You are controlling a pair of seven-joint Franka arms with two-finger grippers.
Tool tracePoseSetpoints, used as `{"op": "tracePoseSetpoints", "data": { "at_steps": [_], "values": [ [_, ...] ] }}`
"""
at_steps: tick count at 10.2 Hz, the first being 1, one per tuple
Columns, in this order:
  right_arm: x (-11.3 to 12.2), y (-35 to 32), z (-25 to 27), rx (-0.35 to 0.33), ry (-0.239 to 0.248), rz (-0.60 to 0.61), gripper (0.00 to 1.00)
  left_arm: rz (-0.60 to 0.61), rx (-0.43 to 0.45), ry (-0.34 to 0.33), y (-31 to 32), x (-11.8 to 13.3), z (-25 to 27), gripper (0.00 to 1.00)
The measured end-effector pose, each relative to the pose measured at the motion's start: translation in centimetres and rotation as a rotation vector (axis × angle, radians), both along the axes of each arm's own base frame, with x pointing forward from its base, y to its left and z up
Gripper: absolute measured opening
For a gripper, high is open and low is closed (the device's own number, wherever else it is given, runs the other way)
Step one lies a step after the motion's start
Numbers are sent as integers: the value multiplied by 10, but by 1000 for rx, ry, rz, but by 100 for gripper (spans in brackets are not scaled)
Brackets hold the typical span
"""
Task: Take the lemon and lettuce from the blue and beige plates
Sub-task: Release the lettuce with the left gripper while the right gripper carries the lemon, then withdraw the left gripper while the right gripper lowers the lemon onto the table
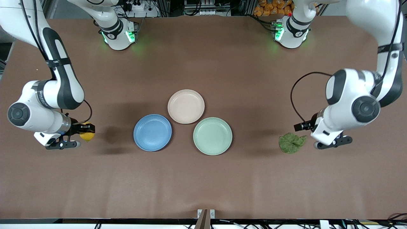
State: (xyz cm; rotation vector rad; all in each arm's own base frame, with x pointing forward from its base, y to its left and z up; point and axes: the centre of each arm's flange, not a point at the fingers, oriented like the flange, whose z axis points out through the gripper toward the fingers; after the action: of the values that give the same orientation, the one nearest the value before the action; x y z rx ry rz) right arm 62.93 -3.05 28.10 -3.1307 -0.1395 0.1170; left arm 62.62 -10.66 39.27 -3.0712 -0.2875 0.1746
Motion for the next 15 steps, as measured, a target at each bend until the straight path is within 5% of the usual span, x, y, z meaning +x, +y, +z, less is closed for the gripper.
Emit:
{"op": "tracePoseSetpoints", "data": {
  "at_steps": [4, 11, 15],
  "values": [
    [-19, -17, -34, 3, -43, 31, 62, -11, -18, -108, 8, -38, 82, 100],
    [-35, -17, -82, 5, -79, 34, 62, -142, -57, -251, 13, -52, 160, 100],
    [-36, -19, -85, 5, -79, 30, 62, -187, -55, -185, -11, -68, 208, 100]
  ]
}}
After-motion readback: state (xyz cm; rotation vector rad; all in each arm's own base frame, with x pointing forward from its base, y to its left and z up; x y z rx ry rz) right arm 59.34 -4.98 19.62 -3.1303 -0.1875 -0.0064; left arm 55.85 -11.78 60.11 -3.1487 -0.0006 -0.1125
